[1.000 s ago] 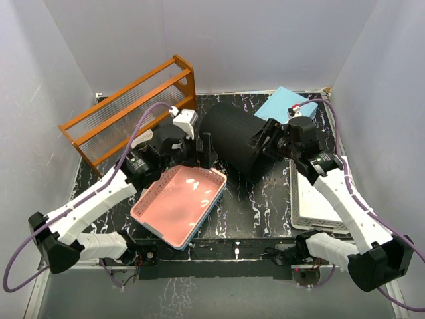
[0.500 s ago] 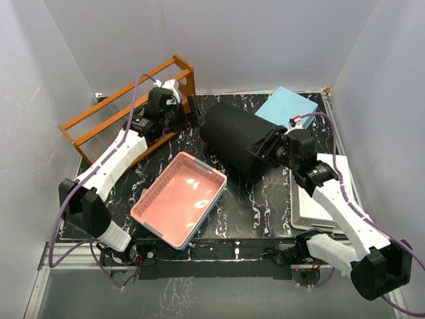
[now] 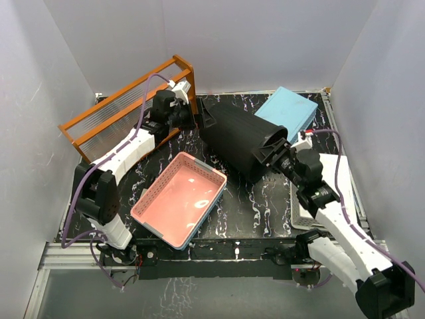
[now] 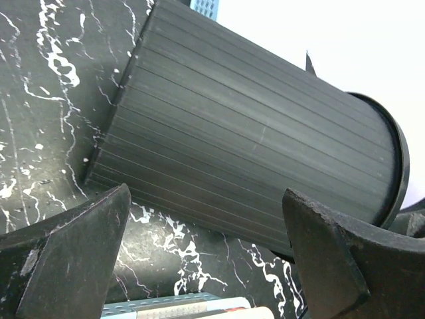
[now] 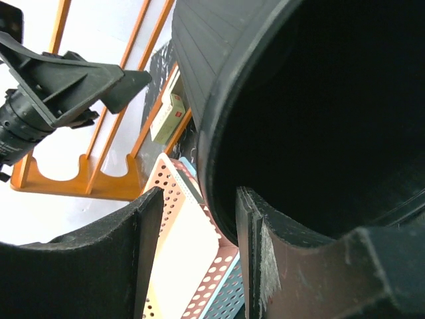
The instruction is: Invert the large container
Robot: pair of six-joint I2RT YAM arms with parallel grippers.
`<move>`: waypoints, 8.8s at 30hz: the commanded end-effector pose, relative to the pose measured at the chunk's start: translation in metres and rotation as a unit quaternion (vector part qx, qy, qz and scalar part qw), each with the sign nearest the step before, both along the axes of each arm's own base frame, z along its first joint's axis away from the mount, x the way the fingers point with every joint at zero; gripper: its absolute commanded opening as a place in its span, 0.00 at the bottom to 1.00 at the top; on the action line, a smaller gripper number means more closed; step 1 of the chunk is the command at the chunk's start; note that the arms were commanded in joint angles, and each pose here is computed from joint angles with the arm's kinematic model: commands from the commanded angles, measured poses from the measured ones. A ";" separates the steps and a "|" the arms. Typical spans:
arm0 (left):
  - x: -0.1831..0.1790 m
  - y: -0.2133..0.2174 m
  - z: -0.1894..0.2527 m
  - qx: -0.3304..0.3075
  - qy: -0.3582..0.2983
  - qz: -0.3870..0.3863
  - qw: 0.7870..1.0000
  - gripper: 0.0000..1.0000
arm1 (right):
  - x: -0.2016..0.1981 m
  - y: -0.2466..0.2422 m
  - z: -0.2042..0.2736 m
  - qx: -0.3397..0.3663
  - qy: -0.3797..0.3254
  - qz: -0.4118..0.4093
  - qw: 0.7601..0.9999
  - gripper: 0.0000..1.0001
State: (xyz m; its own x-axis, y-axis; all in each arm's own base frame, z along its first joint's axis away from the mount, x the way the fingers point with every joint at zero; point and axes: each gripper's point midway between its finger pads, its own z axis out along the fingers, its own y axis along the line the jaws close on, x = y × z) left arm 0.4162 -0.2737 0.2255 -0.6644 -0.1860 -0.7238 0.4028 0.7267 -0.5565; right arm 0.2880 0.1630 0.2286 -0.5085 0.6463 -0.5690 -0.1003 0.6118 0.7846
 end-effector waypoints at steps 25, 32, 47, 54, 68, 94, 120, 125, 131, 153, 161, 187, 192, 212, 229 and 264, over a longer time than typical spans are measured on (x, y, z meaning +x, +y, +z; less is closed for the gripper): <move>0.057 -0.001 -0.003 0.015 0.029 -0.065 0.997 0.99 | 0.017 -0.002 0.046 0.029 -0.096 -0.012 0.995 0.34; 0.076 -0.008 -0.019 0.025 0.024 -0.079 0.996 0.99 | 0.016 -0.006 0.035 0.025 -0.084 -0.021 0.996 0.33; 0.060 -0.028 -0.029 -0.029 0.053 -0.141 0.988 0.99 | 0.022 0.001 -0.001 0.050 -0.030 -0.004 0.998 0.16; 0.044 -0.035 -0.018 -0.071 0.063 -0.168 0.981 0.99 | 0.018 0.001 -0.009 0.058 -0.019 0.002 0.998 0.01; -0.008 -0.032 0.072 -0.133 -0.001 -0.171 0.976 0.99 | 0.011 -0.001 -0.030 0.083 0.024 -0.012 0.996 0.00; -0.062 -0.066 0.153 -0.179 -0.064 -0.213 0.958 0.99 | 0.012 0.028 -0.067 0.226 0.031 0.048 0.973 0.00; -0.042 -0.061 0.114 -0.060 -0.055 -0.121 0.989 0.99 | 0.051 0.015 -0.074 0.042 0.081 0.006 0.996 0.98; -0.038 -0.042 0.113 0.003 -0.067 -0.093 0.993 0.99 | 0.036 -0.005 -0.076 -0.045 0.089 -0.004 0.995 0.98; -0.041 -0.053 0.105 -0.022 -0.053 -0.114 0.992 0.99 | 0.019 -0.014 -0.092 -0.068 0.096 -0.006 0.993 0.98; -0.130 0.077 0.073 0.101 -0.010 0.066 0.993 0.99 | 0.087 0.012 -0.044 -0.060 -0.032 0.015 0.998 0.98; -0.160 0.098 0.018 0.115 0.070 0.101 0.986 0.99 | 0.157 0.031 -0.031 -0.030 -0.040 -0.006 0.999 0.98; -0.276 0.011 -0.068 0.317 0.076 -0.081 0.942 0.98 | -0.008 -0.103 -0.010 -0.280 0.070 -0.128 0.949 0.98; -0.294 0.002 -0.100 0.280 0.102 -0.105 0.949 0.92 | -0.007 -0.100 -0.001 -0.272 0.061 -0.124 0.952 0.98; -0.265 0.012 -0.030 0.296 0.025 -0.060 0.953 0.00 | -0.010 -0.078 -0.009 -0.222 0.052 -0.087 0.970 0.98; -0.250 -0.017 0.062 0.271 -0.007 -0.077 0.959 0.00 | -0.009 -0.059 0.033 -0.230 0.029 -0.019 0.973 0.98; -0.205 -0.028 0.218 -0.008 -0.084 -0.080 0.993 0.00 | -0.081 -0.028 -0.076 -0.187 0.217 0.127 0.950 0.95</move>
